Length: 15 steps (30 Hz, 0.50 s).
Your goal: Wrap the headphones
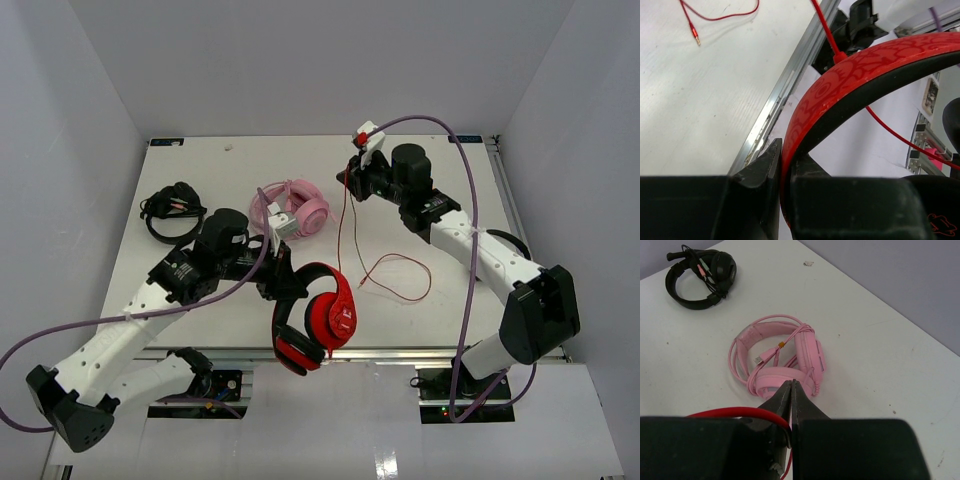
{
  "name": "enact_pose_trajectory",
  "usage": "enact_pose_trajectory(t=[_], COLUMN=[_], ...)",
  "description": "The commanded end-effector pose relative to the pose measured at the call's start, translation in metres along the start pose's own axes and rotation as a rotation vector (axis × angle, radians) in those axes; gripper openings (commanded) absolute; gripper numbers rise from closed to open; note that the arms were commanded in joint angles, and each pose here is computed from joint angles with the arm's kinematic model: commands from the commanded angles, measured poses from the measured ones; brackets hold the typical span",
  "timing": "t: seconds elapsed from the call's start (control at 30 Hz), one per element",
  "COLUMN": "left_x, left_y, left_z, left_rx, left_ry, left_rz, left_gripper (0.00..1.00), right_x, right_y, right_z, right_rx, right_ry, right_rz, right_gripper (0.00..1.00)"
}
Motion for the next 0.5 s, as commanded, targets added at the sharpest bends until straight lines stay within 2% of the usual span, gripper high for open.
enact_pose_trajectory(t=[0.0, 0.1, 0.23, 0.47], left_x=[0.012, 0.021, 0.05, 0.116], left_y=[-0.012, -0.022, -0.034, -0.041], left_z=[-0.004, -0.007, -0.014, -0.03], left_rx=[0.034, 0.064, 0.105, 0.203], left_ry=[-0.013, 0.002, 0.032, 0.072], left_rz=[0.013, 0.044, 0.175, 0.516], left_gripper=[0.0, 0.0, 0.0, 0.0], right_x=[-0.002, -0.003, -0.001, 0.01], right_y=[0.012, 0.013, 0.02, 0.044], right_z=[0.038, 0.058, 0.069, 0.086], right_rx=[-0.025, -0.042, -0.03, -0.029], right_ry=[0.059, 0.07, 0.075, 0.086], right_rz=[-0.02, -0.012, -0.013, 0.016], right_gripper=[0.08, 0.08, 0.08, 0.08])
Point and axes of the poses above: each gripper's point midway between its finger pads, its own y axis back along the fingers, its own x axis along the line the jaws close on, z = x × y, the point moved 2 cm from there along y, back along the fingers
